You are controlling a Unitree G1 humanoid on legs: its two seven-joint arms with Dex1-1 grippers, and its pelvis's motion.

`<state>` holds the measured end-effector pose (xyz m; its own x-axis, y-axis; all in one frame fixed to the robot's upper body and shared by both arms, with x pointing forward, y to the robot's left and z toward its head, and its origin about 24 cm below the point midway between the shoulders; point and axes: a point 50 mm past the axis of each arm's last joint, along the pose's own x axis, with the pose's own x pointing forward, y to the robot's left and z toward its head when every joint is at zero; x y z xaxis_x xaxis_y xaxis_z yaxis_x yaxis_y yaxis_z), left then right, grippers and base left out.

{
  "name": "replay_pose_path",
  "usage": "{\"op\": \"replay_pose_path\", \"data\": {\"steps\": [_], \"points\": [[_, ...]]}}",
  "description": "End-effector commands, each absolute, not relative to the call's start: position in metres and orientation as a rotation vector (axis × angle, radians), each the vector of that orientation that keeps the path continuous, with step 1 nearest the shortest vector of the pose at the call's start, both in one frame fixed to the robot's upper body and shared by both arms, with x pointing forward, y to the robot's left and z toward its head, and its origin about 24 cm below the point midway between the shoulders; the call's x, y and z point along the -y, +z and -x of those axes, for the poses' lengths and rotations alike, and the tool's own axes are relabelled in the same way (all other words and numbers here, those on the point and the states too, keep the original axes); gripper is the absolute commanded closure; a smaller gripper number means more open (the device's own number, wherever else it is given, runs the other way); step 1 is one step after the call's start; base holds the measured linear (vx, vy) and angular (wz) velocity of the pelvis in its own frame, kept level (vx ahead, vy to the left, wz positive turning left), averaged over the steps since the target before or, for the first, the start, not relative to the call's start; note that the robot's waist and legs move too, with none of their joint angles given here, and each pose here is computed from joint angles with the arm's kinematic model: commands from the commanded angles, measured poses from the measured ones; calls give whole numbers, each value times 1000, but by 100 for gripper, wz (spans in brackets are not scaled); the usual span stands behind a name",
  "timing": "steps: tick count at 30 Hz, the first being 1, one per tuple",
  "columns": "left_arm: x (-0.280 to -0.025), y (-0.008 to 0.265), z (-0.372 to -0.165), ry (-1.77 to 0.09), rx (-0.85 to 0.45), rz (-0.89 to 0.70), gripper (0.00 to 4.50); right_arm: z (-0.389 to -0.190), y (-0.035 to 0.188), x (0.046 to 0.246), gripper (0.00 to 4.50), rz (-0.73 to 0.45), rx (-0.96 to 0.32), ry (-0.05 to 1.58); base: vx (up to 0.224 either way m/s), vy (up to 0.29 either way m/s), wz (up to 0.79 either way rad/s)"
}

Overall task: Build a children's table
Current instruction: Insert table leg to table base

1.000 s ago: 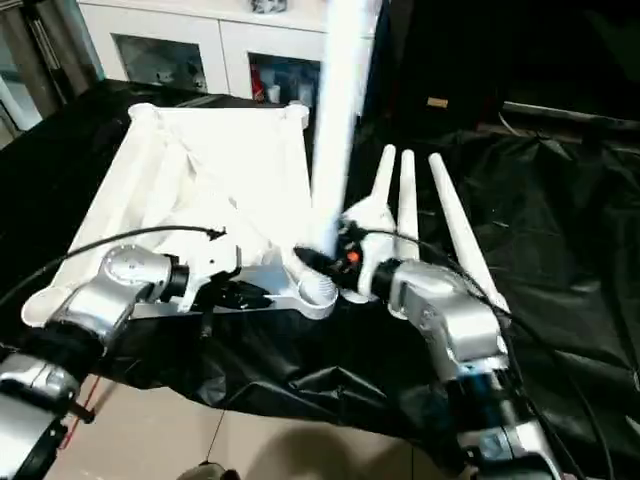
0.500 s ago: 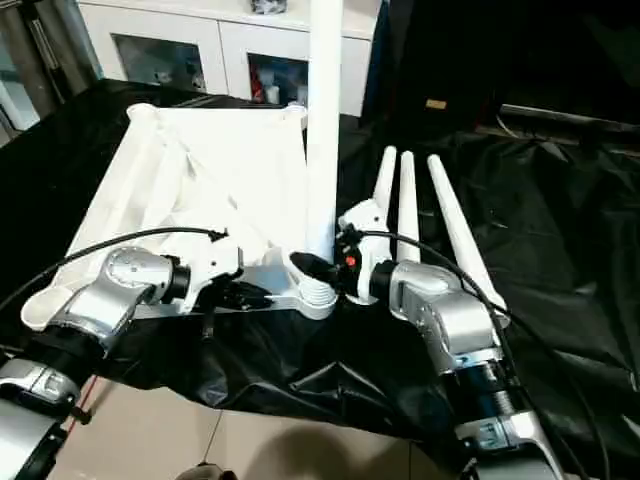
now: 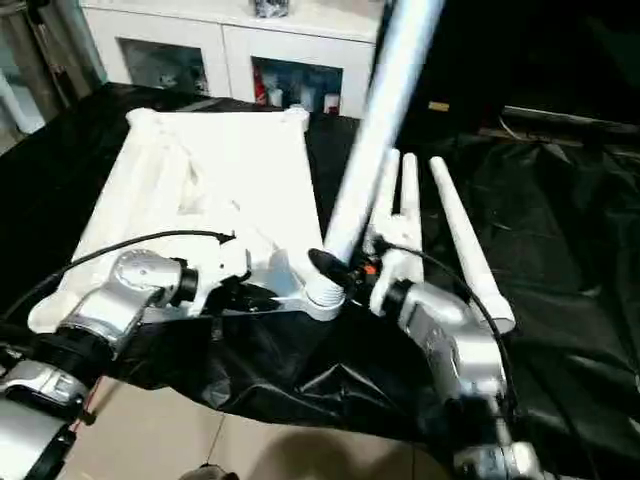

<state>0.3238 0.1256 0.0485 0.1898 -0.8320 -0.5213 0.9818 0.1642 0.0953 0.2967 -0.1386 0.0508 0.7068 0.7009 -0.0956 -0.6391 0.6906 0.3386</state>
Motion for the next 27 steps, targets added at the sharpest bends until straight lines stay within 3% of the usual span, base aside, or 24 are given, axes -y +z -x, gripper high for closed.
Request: {"op": "replay_pose_path", "data": {"steps": [1, 13, 20, 27], "points": [[-130, 52, -329, -1279, -369, -438, 450, -284, 21, 152, 262, -305, -348, 666, 0, 0, 0], [-127, 52, -332, -1258, -355, -441, 450, -274, 21, 149, 262, -241, -238, 623, 0, 0, 0], [-126, 50, -332, -1267, -360, -447, 450, -275, 21, 146, 262, -59, -314, 739, 0, 0, 0], [-125, 50, -332, -1279, -366, -455, 450, -284, 26, 146, 262, 16, -361, 825, 0, 0, 0]]}}
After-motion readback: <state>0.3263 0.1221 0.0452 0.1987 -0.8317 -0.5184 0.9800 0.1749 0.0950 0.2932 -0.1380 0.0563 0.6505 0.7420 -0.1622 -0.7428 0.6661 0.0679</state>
